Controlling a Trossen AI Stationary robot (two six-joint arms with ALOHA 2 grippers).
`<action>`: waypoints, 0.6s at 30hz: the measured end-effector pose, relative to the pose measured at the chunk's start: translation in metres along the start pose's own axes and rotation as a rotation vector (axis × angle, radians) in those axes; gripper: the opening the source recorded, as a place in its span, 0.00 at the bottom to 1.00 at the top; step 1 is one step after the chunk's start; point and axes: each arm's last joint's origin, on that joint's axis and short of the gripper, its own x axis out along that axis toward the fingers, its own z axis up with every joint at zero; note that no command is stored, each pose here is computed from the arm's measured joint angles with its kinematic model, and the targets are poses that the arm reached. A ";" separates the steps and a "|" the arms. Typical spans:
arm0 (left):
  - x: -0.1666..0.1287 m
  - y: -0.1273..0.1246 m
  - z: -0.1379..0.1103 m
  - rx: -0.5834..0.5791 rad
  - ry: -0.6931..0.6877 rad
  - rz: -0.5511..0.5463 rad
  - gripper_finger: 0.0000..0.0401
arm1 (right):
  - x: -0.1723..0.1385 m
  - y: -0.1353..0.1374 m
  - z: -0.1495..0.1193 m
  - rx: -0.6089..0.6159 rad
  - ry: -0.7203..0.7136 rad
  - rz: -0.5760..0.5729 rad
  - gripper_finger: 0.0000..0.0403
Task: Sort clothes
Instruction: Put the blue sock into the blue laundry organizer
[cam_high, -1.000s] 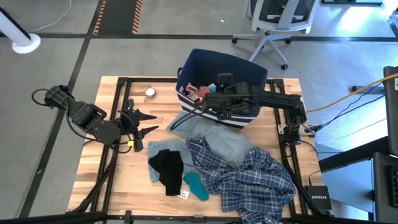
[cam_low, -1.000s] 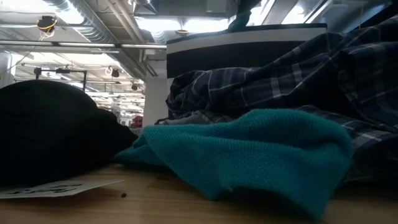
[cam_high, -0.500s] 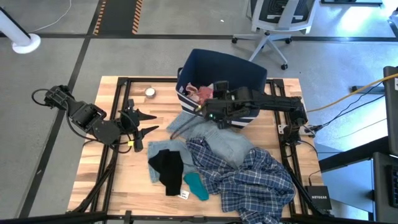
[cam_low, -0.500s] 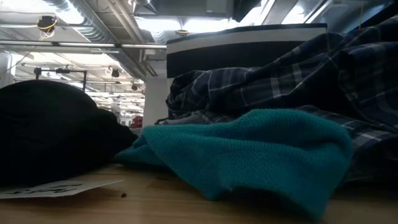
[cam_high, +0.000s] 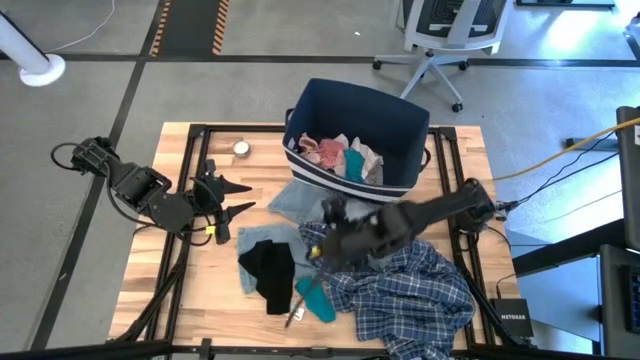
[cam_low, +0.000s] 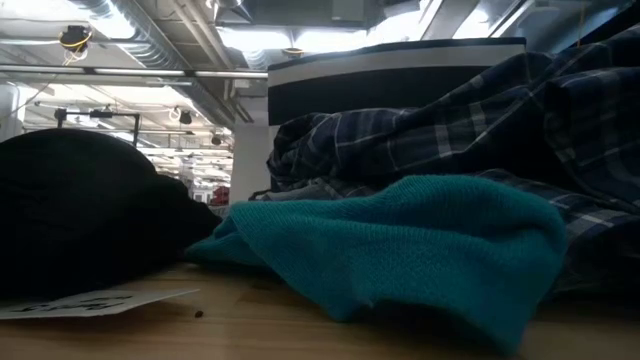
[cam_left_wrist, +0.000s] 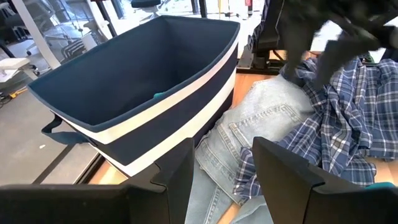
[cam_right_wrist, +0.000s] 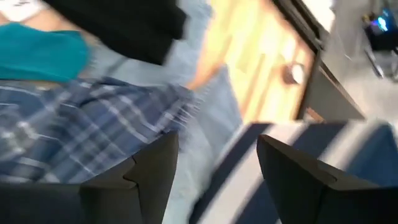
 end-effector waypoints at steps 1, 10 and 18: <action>0.000 0.000 0.000 0.000 0.000 0.000 0.39 | 0.005 0.008 0.004 -0.021 0.002 0.016 0.59; 0.000 0.000 0.001 -0.012 -0.005 -0.001 0.39 | 0.068 0.068 0.034 -0.155 0.021 0.200 0.59; 0.000 0.000 0.001 -0.004 -0.005 -0.001 0.39 | 0.114 0.094 0.051 -0.127 -0.037 0.310 0.59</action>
